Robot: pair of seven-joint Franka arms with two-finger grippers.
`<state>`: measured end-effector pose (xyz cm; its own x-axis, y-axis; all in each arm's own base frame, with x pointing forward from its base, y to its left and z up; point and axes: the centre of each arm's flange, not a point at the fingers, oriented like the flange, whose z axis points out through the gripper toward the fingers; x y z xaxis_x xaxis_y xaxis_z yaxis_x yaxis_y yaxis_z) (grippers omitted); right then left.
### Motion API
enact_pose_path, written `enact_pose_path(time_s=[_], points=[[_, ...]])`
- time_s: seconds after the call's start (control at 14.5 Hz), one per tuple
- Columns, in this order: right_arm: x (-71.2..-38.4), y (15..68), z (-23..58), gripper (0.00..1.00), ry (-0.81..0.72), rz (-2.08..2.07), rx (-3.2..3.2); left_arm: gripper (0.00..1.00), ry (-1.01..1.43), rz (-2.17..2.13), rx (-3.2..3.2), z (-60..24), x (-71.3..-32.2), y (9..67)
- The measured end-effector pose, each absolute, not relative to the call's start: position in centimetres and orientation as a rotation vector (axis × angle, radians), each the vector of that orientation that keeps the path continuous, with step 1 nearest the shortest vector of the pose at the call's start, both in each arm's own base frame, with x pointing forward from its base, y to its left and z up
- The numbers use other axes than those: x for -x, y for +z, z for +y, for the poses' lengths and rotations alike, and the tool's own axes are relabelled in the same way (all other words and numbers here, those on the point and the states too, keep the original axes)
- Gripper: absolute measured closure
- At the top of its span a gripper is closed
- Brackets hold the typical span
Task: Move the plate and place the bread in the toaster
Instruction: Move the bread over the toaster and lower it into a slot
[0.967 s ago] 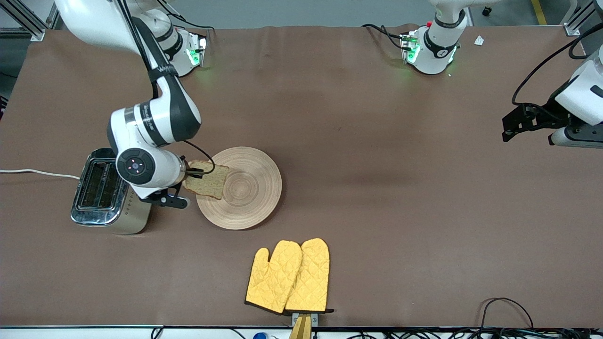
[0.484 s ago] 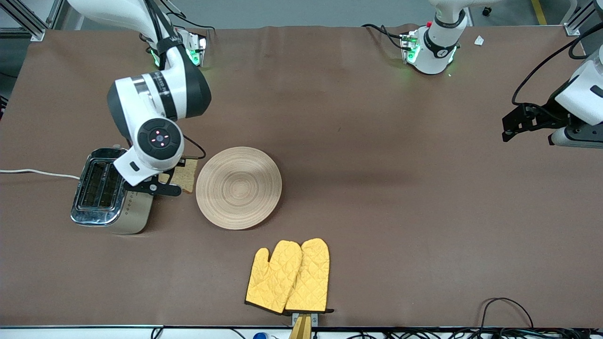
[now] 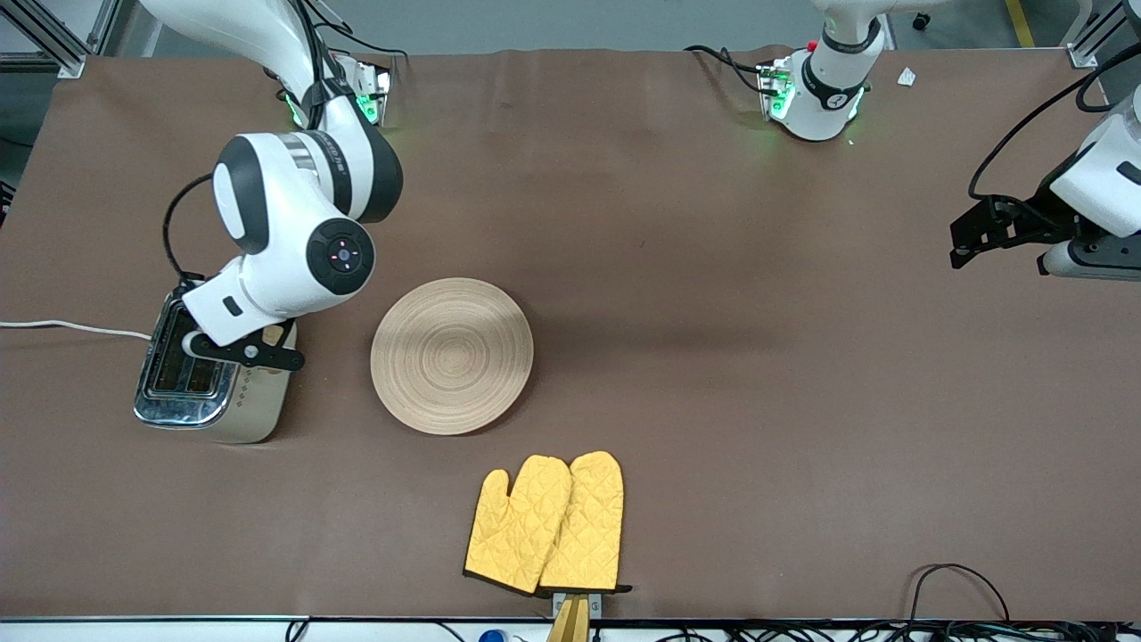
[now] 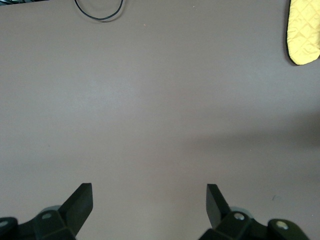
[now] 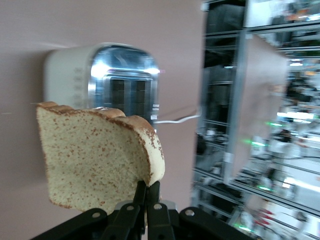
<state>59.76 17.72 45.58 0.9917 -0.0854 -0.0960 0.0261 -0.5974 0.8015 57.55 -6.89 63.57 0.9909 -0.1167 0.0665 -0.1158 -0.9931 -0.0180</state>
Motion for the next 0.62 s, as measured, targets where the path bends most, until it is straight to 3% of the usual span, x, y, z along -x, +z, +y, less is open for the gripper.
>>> enact_pose_path(time_s=[0.62], points=[[-60.7,43.9,12.5,0.96,-0.208,-0.098,-2.085,0.0,-0.106,0.19,3.12,-7.2,-57.5,63.6]])
